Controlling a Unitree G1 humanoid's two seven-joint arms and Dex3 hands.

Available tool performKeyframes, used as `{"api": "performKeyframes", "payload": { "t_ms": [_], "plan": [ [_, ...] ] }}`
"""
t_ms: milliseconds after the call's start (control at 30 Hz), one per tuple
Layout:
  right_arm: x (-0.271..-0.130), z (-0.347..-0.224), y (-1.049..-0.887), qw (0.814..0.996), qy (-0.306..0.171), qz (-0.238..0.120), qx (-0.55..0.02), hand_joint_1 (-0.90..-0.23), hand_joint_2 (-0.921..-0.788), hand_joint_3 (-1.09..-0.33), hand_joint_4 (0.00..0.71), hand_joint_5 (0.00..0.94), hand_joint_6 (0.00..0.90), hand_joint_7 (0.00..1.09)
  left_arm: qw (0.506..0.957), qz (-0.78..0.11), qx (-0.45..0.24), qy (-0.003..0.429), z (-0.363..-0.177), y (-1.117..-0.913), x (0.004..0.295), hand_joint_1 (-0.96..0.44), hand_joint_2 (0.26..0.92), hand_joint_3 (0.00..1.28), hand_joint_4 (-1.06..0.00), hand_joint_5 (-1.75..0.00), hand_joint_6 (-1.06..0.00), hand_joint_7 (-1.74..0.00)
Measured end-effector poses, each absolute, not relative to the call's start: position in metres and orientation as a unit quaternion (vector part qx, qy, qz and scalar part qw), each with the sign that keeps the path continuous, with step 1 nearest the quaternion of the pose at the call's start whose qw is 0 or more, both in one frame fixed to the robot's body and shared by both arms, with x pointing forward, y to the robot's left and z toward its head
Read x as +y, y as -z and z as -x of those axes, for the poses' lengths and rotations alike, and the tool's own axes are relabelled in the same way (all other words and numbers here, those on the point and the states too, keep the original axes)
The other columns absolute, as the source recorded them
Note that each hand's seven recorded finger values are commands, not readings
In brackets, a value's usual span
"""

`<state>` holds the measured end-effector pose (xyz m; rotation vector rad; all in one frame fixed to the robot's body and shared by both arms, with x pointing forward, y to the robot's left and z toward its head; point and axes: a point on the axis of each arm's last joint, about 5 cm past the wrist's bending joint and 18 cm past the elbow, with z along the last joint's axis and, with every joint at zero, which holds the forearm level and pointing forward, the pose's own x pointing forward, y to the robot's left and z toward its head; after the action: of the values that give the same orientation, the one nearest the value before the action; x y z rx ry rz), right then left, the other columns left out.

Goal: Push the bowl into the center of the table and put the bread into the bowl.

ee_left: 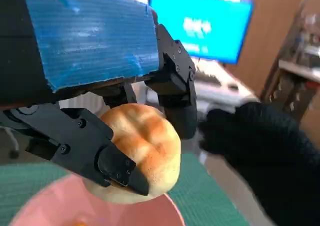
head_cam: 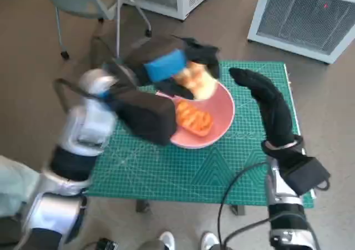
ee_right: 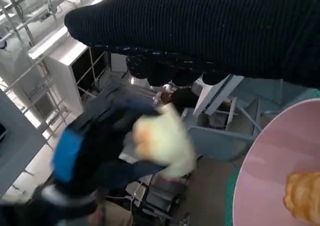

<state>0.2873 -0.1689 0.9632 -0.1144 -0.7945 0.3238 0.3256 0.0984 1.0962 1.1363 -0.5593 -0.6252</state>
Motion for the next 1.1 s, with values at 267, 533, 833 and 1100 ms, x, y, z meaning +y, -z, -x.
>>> {"api": "performKeyframes", "payload": {
  "t_ms": [267, 533, 833, 1100],
  "plan": [
    [-0.171, -0.283, -0.962, 0.910, -0.149, 0.054, -0.383, -0.738, -0.921, -0.844, 0.074, 0.000, -0.001, 0.32, 0.764, -0.529, -0.186, 0.320, -0.341, -1.071, 0.085, 0.13, 0.918, 0.14, -0.64, -1.25, -0.44, -1.00],
    [-0.171, -0.282, -0.965, 0.907, -0.140, 0.053, -0.393, -0.732, -0.921, -0.847, 0.075, 0.000, -0.001, 0.33, 0.763, -0.546, -0.091, 0.334, -0.349, -1.055, 0.081, -0.15, 0.780, 0.10, -0.17, -0.12, -0.16, -0.09],
    [-0.171, -0.282, -0.965, 0.908, -0.138, 0.052, -0.393, -0.730, -0.921, -0.843, 0.077, 0.001, -0.001, 0.33, 0.752, -0.566, -0.075, 0.330, -0.348, -1.055, 0.081, -0.34, 0.787, 0.06, -0.02, 0.00, -0.13, -0.01],
    [-0.172, -0.282, -0.965, 0.908, -0.137, 0.053, -0.393, -0.729, -0.921, -0.840, 0.081, 0.003, -0.001, 0.33, 0.751, -0.563, -0.100, 0.329, -0.348, -1.056, 0.086, -0.41, 0.799, 0.04, 0.00, 0.00, -0.13, -0.01]
  ]
}}
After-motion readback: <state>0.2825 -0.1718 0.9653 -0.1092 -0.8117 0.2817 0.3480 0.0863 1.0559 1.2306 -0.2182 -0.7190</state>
